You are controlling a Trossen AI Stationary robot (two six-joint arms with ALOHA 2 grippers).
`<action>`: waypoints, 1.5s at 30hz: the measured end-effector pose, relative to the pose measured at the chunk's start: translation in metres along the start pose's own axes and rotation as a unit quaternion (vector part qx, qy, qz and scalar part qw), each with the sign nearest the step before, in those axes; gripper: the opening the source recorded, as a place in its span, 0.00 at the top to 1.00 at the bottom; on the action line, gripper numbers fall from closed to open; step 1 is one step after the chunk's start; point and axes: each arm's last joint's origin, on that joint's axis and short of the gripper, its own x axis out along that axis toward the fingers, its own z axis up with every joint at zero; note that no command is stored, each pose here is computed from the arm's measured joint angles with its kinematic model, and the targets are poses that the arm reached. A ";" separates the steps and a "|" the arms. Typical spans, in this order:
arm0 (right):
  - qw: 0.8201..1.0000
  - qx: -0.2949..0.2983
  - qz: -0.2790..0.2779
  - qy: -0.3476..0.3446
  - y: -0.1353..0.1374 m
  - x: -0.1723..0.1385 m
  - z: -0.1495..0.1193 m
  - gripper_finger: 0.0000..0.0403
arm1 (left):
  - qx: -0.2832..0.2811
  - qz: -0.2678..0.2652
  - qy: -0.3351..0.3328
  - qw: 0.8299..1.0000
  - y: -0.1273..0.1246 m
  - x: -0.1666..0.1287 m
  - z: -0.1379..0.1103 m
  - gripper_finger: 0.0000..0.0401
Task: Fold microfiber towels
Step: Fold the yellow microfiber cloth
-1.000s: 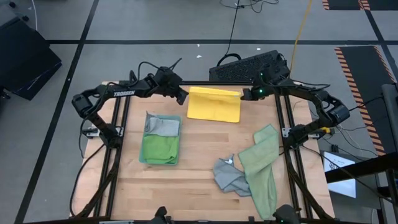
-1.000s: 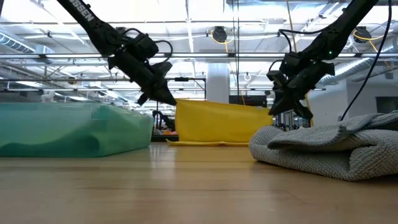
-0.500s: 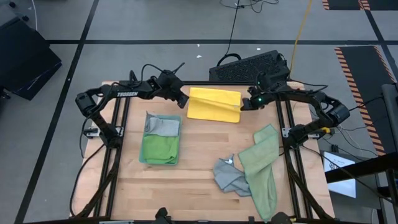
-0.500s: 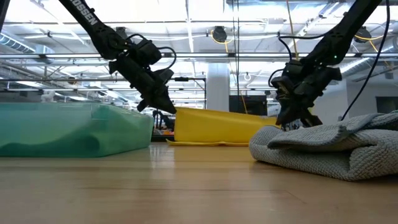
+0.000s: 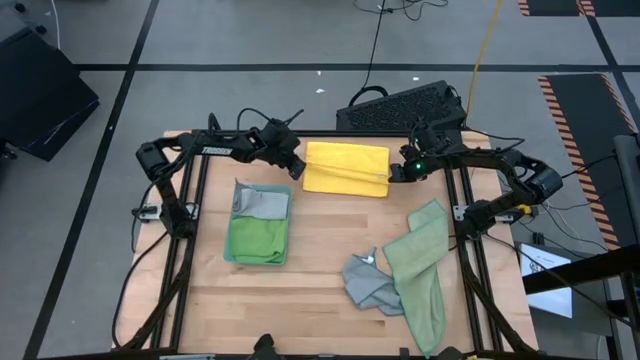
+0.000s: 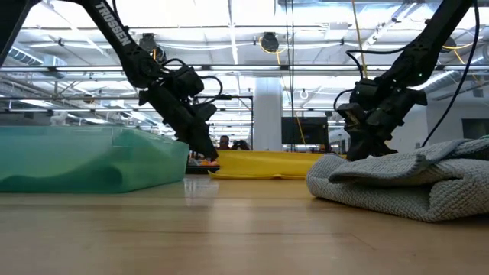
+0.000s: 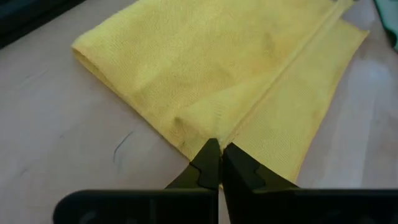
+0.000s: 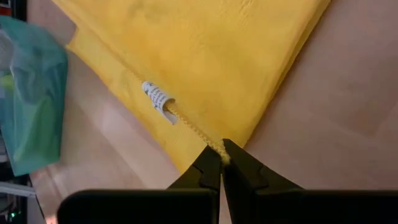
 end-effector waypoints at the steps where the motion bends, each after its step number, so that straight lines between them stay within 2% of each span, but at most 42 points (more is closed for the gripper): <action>1: 1.000 -0.002 0.000 0.003 0.000 0.001 -0.001 1.00 | 0.000 0.000 -0.001 1.000 0.000 0.000 0.000 0.98; 10: 1.000 -0.011 -0.002 -0.001 0.006 0.009 -0.007 0.99 | 0.022 -0.004 0.017 1.000 -0.002 0.001 -0.004 0.97; 16: 1.000 -0.014 -0.010 0.005 0.006 0.010 -0.009 0.92 | 0.032 -0.008 0.038 0.999 -0.007 0.002 -0.009 0.97; 19: 1.000 -0.020 0.001 0.006 0.007 0.011 -0.009 0.86 | 0.036 -0.012 0.045 0.998 -0.010 0.003 -0.011 0.91; 22: 1.000 -0.021 0.006 0.009 0.008 0.011 -0.009 0.78 | 0.035 -0.023 0.049 0.998 -0.012 0.004 -0.011 0.80; 25: 1.000 -0.020 0.007 0.009 0.008 0.011 -0.009 0.72 | 0.029 -0.051 0.052 0.997 -0.015 0.004 -0.011 0.70; 32: 1.000 -0.012 0.009 0.010 0.008 0.010 -0.009 0.68 | -0.014 -0.116 0.051 0.992 -0.018 -0.011 -0.005 0.57; 35: 1.000 -0.004 0.020 0.015 0.009 0.010 -0.009 0.69 | -0.011 -0.111 0.019 0.994 -0.020 -0.028 0.005 0.56; 38: 0.999 0.008 0.036 0.021 0.011 0.011 -0.009 0.69 | -0.010 -0.077 -0.016 0.997 -0.018 -0.044 0.014 0.57; 41: 0.998 0.007 0.060 0.029 0.017 0.013 -0.010 0.69 | -0.014 -0.054 -0.036 0.998 -0.013 -0.048 0.019 0.60; 45: 0.997 0.016 0.075 0.033 0.026 0.018 -0.011 0.69 | -0.019 -0.052 -0.046 0.997 -0.010 -0.050 0.021 0.65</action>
